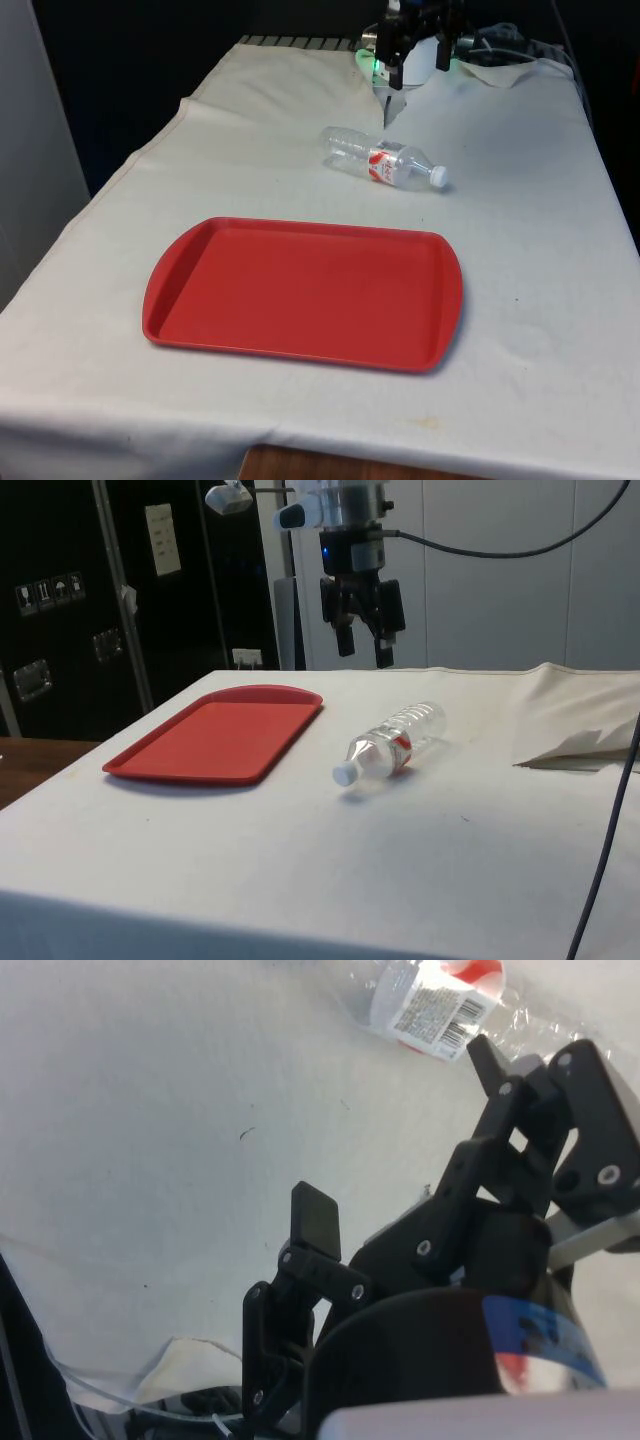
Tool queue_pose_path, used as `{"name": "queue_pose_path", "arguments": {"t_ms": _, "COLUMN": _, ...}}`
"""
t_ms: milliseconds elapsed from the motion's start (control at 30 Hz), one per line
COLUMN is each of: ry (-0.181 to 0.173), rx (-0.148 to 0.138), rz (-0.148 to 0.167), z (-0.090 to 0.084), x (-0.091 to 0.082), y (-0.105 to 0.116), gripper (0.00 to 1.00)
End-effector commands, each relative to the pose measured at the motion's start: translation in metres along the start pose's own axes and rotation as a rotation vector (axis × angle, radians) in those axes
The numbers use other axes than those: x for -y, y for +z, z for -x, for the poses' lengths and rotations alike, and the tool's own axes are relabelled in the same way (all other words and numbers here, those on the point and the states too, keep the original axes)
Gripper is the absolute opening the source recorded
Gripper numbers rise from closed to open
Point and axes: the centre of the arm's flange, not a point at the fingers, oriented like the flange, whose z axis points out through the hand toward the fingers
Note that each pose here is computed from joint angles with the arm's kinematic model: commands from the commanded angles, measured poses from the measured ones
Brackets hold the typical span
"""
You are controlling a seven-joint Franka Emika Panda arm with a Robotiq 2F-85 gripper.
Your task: Place the bottle upright on the tray.
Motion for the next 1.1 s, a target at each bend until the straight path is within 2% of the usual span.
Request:
{"name": "queue_pose_path", "arguments": {"t_ms": 0, "ry": -0.001, "rx": 0.000, "rz": 0.002, "z": -0.0010, "x": 0.0008, "y": -0.0001, "gripper": 1.00}}
{"name": "queue_pose_path", "arguments": {"t_ms": 100, "ry": -0.001, "rx": 0.000, "rz": 0.000, "z": -0.0003, "x": 0.0003, "y": 0.0000, "gripper": 1.00}}
{"name": "queue_pose_path", "arguments": {"t_ms": 367, "ry": -0.027, "rx": 0.002, "rz": 0.000, "z": -0.0001, "x": 0.0011, "y": 0.0004, "gripper": 1.00}}
{"name": "queue_pose_path", "arguments": {"t_ms": 400, "ry": -0.021, "rx": 0.001, "rz": -0.001, "z": -0.0002, "x": 0.0004, "y": 0.0001, "gripper": 1.00}}
{"name": "queue_pose_path", "arguments": {"t_ms": 567, "ry": -0.060, "rx": 0.001, "rz": -0.001, "z": -0.0005, "x": 0.0014, "y": 0.0004, "gripper": 1.00}}
{"name": "queue_pose_path", "arguments": {"t_ms": 633, "ry": -0.071, "rx": 0.001, "rz": -0.002, "z": -0.0005, "x": 0.0014, "y": 0.0008, "gripper": 1.00}}
{"name": "queue_pose_path", "arguments": {"t_ms": 667, "ry": -0.064, "rx": 0.002, "rz": -0.001, "z": -0.0001, "x": 0.0005, "y": 0.0002, "gripper": 1.00}}
{"name": "queue_pose_path", "arguments": {"t_ms": 767, "ry": -0.095, "rx": 0.000, "rz": -0.002, "z": -0.0005, "x": 0.0014, "y": 0.0004, "gripper": 1.00}}
{"name": "queue_pose_path", "arguments": {"t_ms": 933, "ry": -0.126, "rx": 0.000, "rz": -0.002, "z": -0.0004, "x": 0.0015, "y": 0.0005, "gripper": 1.00}}
{"name": "queue_pose_path", "arguments": {"t_ms": 1000, "ry": -0.125, "rx": 0.002, "rz": -0.002, "z": -0.0001, "x": 0.0005, "y": 0.0003, "gripper": 1.00}}
{"name": "queue_pose_path", "arguments": {"t_ms": 1067, "ry": -0.143, "rx": 0.001, "rz": -0.003, "z": -0.0004, "x": 0.0015, "y": 0.0009, "gripper": 1.00}}
